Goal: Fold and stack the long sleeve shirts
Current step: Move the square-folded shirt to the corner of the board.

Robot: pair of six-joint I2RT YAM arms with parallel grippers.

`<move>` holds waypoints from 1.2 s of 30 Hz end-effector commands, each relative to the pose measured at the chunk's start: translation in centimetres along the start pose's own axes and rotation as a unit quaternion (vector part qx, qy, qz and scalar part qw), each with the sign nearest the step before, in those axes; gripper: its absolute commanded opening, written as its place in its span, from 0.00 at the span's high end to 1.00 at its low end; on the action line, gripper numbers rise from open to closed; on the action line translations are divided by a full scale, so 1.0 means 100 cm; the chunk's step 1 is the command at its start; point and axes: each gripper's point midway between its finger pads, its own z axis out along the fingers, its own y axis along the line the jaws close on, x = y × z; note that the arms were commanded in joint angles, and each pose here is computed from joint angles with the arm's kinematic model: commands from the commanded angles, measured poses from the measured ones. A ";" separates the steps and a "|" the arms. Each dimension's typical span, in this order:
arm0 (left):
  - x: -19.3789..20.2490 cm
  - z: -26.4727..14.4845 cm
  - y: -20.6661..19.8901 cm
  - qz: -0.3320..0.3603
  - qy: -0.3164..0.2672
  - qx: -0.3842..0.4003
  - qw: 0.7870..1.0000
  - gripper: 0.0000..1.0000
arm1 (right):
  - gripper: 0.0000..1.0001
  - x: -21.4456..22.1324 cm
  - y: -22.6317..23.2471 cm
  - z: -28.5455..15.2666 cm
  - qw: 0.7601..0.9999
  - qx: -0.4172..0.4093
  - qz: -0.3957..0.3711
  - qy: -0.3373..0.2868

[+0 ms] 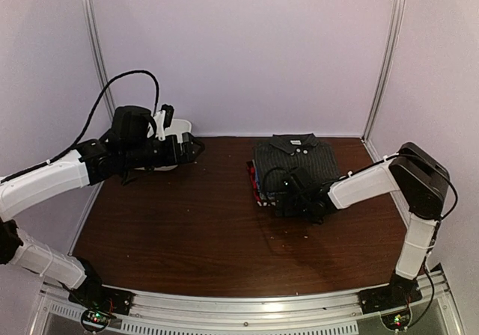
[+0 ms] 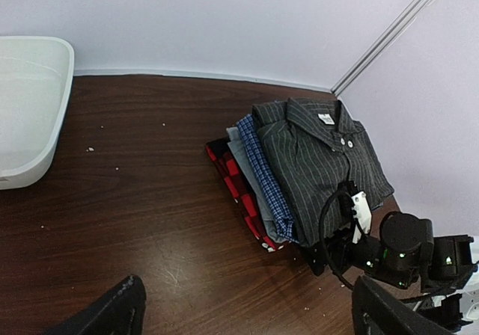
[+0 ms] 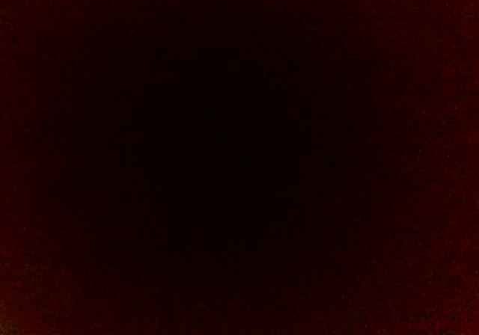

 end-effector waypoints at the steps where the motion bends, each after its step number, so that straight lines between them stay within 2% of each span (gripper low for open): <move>1: -0.007 -0.005 0.001 0.001 -0.017 0.000 1.000 0.02 | 0.00 0.002 -0.009 0.020 0.999 0.011 -0.014 0.041; 18: -0.005 -0.005 0.007 -0.003 -0.012 -0.006 1.000 0.03 | 0.01 -0.058 -0.015 0.096 0.997 -0.010 0.011 0.082; 25: 0.001 -0.001 0.008 -0.007 -0.001 -0.005 1.000 0.02 | 0.01 -0.083 -0.016 0.122 0.996 -0.018 0.027 0.080; 30: 0.002 0.000 0.009 -0.007 0.001 -0.006 1.000 0.02 | 0.01 -0.094 -0.015 0.125 0.997 -0.020 0.033 0.071; 36: 0.003 0.003 0.009 -0.007 0.004 -0.008 1.000 0.02 | 0.01 -0.114 -0.006 0.108 0.997 -0.040 0.033 0.060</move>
